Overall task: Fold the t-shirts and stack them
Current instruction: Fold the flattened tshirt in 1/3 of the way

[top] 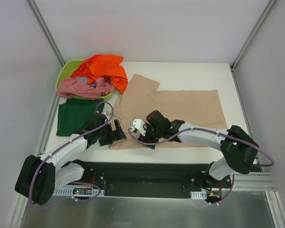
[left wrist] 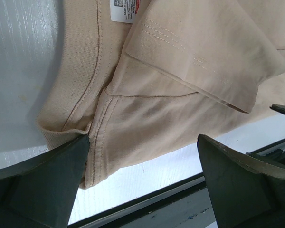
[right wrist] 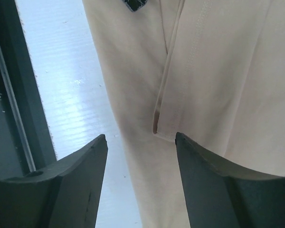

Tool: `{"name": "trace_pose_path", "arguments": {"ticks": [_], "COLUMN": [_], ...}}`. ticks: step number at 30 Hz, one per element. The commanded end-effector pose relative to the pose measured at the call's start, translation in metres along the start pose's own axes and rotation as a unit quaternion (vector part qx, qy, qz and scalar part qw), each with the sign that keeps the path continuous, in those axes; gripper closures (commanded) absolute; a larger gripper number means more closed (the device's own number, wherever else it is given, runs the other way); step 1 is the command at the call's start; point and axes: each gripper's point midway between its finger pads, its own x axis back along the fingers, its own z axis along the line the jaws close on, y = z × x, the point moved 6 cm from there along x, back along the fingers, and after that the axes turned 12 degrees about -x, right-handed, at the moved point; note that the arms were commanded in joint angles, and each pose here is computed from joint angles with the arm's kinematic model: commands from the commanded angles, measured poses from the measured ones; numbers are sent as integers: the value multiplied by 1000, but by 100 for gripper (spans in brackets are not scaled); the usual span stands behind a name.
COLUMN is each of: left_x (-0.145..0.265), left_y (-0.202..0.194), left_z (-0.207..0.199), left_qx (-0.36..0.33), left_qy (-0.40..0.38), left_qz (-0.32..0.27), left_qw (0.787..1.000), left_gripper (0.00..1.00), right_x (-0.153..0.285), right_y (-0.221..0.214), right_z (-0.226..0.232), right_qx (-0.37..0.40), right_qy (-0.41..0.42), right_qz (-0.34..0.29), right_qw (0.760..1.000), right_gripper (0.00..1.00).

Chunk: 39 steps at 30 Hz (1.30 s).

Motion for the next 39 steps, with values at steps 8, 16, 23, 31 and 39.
{"name": "trace_pose_path", "arguments": {"ticks": [8,16,23,31,39], "left_x": [0,0,2,2,2], "left_y": [-18,-17,-15,-17,-18], "left_z": [20,20,18,18,18], "left_qx": [-3,-2,-5,-3,-2], "left_qy": [58,60,56,52,50], "left_qz": [36,35,30,31,31], "left_qw": [998,998,998,998,998], "left_gripper": [1,1,1,1,1], "right_x": [-26,-32,-35,-20,-5], "right_y": [7,-1,9,30,33], "right_z": [-20,-31,-36,-41,-74], "right_qx": [77,73,61,-26,-142], "right_qy": [-31,-72,-89,-122,-160], "right_qz": [76,100,79,27,-10], "right_qw": [994,990,991,992,977], "right_gripper": [40,50,75,99,99]}}
